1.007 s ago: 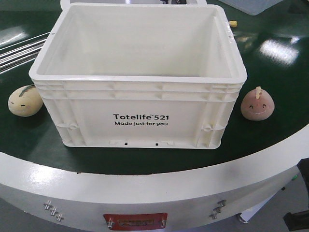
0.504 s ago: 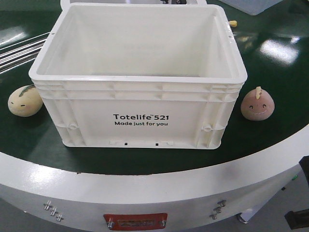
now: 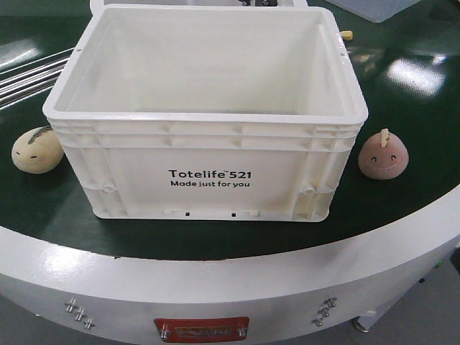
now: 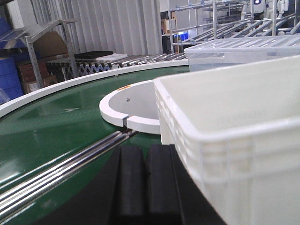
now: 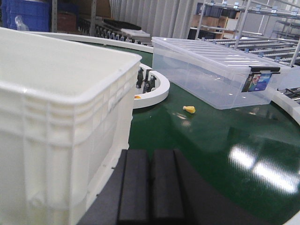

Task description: Place moving items into box and shelve

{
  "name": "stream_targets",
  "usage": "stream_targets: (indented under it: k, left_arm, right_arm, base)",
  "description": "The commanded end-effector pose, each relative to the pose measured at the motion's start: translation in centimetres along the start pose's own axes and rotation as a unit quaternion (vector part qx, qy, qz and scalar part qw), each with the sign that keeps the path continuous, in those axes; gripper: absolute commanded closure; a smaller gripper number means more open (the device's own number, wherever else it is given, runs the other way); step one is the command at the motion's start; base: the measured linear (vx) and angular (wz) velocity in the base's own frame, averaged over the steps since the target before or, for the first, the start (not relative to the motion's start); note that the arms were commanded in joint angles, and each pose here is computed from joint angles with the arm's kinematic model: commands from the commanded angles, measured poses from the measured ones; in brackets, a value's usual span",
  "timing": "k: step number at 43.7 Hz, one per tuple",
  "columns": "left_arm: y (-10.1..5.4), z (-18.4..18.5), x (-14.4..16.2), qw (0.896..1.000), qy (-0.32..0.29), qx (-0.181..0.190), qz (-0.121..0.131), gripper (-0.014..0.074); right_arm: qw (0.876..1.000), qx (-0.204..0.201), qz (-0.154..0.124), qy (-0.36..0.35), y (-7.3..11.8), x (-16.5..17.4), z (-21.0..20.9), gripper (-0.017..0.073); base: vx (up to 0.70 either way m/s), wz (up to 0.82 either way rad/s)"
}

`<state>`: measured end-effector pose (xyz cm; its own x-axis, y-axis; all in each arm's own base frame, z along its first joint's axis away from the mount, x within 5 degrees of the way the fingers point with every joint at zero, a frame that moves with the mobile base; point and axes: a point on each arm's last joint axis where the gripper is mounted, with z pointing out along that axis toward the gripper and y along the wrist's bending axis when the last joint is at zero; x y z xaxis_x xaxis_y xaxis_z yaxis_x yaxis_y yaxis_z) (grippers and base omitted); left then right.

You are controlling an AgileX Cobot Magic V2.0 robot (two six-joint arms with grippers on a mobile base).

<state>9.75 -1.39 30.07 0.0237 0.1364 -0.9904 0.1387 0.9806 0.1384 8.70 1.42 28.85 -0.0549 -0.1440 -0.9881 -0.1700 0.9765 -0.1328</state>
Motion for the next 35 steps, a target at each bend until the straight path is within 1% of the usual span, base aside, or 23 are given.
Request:
stream_targets:
  k: [1, 6, 11, 18, 21, 23, 25, 26, 35]
  left_arm:
    - [0.6, 2.0, -3.8, 0.999, -0.052, -0.009, -0.004, 0.0597]
    - [0.8, 3.9, -5.4, 0.998, -0.055, -0.009, -0.017, 0.0597]
    - [1.0, 5.8, -6.5, 0.998, -0.056, -0.009, -0.023, 0.0597]
    - [1.1, 7.7, -7.1, 0.999, -0.046, -0.008, -0.022, 0.0597]
    - [1.0, 8.3, -6.9, 0.999, -0.042, -0.008, -0.022, 0.0597]
    - [1.0, 8.6, -6.8, 0.999, -0.041, -0.008, -0.022, 0.0597]
    - [1.0, 8.8, -6.7, 0.999, -0.039, -0.008, -0.022, 0.0597]
    - [1.0, 8.9, -6.8, 0.999, -0.049, -0.009, -0.022, 0.0597]
    - [1.0, 8.9, -6.9, 0.998, -0.054, -0.010, -0.022, 0.0580]
  right_arm:
    - [0.998, 0.009, -0.025, -0.057, -0.5, -4.2, 1.5, 0.0567]
    - [0.997, 0.010, -0.047, -0.059, -0.8, -6.1, 3.5, 0.0567]
    - [0.997, 0.010, -0.050, -0.063, -1.0, -7.6, 5.5, 0.0567]
    - [0.997, 0.009, -0.043, -0.061, -1.0, -8.2, 7.7, 0.0567]
    - [0.997, 0.009, -0.035, -0.063, -1.0, -8.1, 8.5, 0.0567]
    - [0.998, 0.009, -0.023, -0.062, -1.0, -8.0, 9.0, 0.0567]
    - [0.998, 0.008, -0.020, -0.059, -1.0, -7.8, 9.3, 0.0567]
    - [0.998, 0.007, -0.020, -0.052, -1.0, -7.5, 10.1, 0.0567]
    - [0.997, 0.010, -0.020, -0.071, -1.0, -7.8, 10.1, 0.0549]
  base:
    - [0.00, 0.00]
    - [0.00, 0.00]
    - [0.00, 0.00]
    - [0.00, 0.00]
    - [0.00, 0.00]
    - [0.00, 0.00]
    - [0.00, 0.00]
    - [0.00, 0.00]
    - [0.00, 0.00]
